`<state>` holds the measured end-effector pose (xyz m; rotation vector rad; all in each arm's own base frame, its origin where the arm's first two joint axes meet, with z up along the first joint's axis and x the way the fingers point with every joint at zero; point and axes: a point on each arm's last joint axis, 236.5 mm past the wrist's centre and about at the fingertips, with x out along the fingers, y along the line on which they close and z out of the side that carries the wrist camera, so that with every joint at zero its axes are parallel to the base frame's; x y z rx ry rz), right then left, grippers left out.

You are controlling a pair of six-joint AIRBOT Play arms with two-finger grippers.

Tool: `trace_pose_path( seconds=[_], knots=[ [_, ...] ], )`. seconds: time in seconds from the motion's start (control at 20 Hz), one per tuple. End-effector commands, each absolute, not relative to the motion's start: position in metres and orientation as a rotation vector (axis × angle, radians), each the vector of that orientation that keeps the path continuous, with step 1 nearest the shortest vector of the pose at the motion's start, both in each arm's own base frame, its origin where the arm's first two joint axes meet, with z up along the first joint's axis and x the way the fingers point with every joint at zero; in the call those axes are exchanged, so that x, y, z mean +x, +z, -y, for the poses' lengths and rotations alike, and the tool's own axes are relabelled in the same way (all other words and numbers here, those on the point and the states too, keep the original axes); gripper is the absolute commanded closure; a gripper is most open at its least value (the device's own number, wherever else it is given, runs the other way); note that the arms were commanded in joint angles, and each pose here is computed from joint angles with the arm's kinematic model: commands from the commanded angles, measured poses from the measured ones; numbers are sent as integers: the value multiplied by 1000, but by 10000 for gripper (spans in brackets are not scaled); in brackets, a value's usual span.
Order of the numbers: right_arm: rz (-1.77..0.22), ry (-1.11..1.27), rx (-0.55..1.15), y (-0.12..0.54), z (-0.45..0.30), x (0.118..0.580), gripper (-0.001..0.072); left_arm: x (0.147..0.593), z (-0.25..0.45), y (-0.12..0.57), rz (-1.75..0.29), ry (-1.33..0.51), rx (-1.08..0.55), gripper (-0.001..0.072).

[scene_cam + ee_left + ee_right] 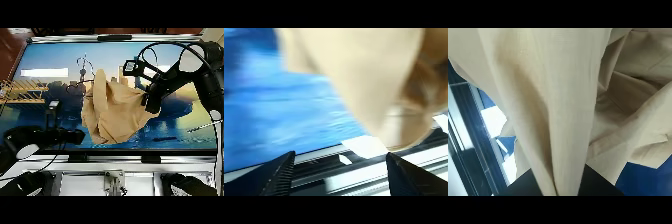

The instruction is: Fold the shirts.

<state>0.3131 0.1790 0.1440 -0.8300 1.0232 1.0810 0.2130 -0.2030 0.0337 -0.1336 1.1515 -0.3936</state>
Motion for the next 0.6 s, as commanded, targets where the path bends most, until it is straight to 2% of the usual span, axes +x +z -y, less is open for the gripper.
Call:
trace_pose_path(
  seconds=[0.0, 0.35, 0.4, 0.5, 0.55],
  knots=[
    [-1031, 1050, -800, 145, -179, 315, 659, 226, 261, 10, -1192, -502, -285, 44],
    [-1030, 1048, -802, 145, -179, 315, 659, 266, 265, -16, -1087, -512, -171, 49],
    [-1031, 1048, -802, 145, -179, 315, 659, 268, 263, -19, -1081, -508, -149, 84],
    [-1031, 1048, -802, 145, -179, 315, 659, 271, 256, -22, -1070, -501, -91, 238],
    [-1031, 1048, -802, 145, -179, 315, 658, 270, 253, -24, -1075, -497, -70, 251]
  ],
)
